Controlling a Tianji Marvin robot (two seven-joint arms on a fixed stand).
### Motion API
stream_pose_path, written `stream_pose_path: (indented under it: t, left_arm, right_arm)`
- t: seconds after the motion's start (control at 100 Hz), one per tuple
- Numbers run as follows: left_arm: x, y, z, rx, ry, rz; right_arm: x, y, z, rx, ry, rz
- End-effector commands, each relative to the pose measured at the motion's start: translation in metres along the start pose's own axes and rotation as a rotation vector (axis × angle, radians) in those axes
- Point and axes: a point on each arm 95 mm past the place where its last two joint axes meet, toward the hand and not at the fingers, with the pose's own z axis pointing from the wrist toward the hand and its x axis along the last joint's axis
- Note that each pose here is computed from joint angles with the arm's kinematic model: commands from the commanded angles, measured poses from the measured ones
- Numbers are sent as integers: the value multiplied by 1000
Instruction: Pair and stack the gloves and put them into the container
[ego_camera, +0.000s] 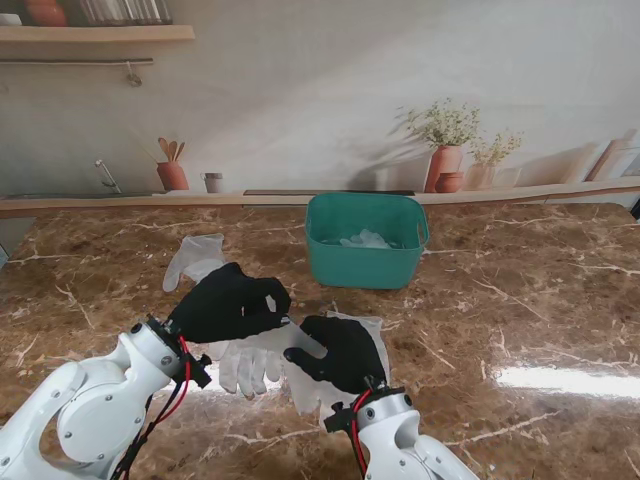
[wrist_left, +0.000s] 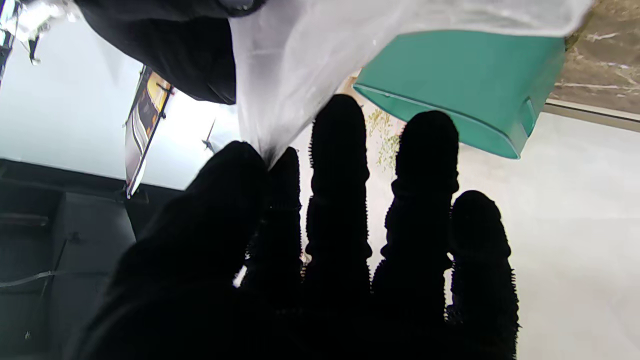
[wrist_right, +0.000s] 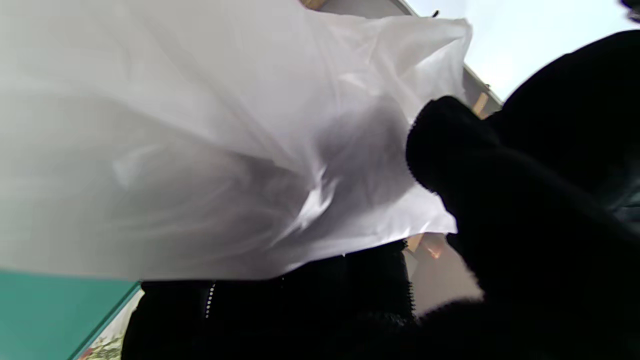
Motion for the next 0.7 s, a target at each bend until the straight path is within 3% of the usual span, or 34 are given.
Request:
stream_pose_path:
  t: [0.0,0.1,0.29,0.54,0.62,0.69]
  left_arm:
    - [-1,9,0,38,-28,-52]
    - [-6,10,-3,22,-49,-94]
    - [-24,13,-14,-125,-54,-197]
    - [-47,36,-21,-174,-45,-376]
    - [-50,41,-21,-178,-48,-358]
    - [-53,44,-21,-191,-50,-281]
  right_arm:
    - [0,-3,-5,8,2,16]
    - [1,3,-6,-20,7,45]
    - [6,21,-8,-78,6,101]
    - [11,38,-12,-125,16,117]
    - [12,41,-14,-129,19,131]
    - [14,43,-15,-133,19,144]
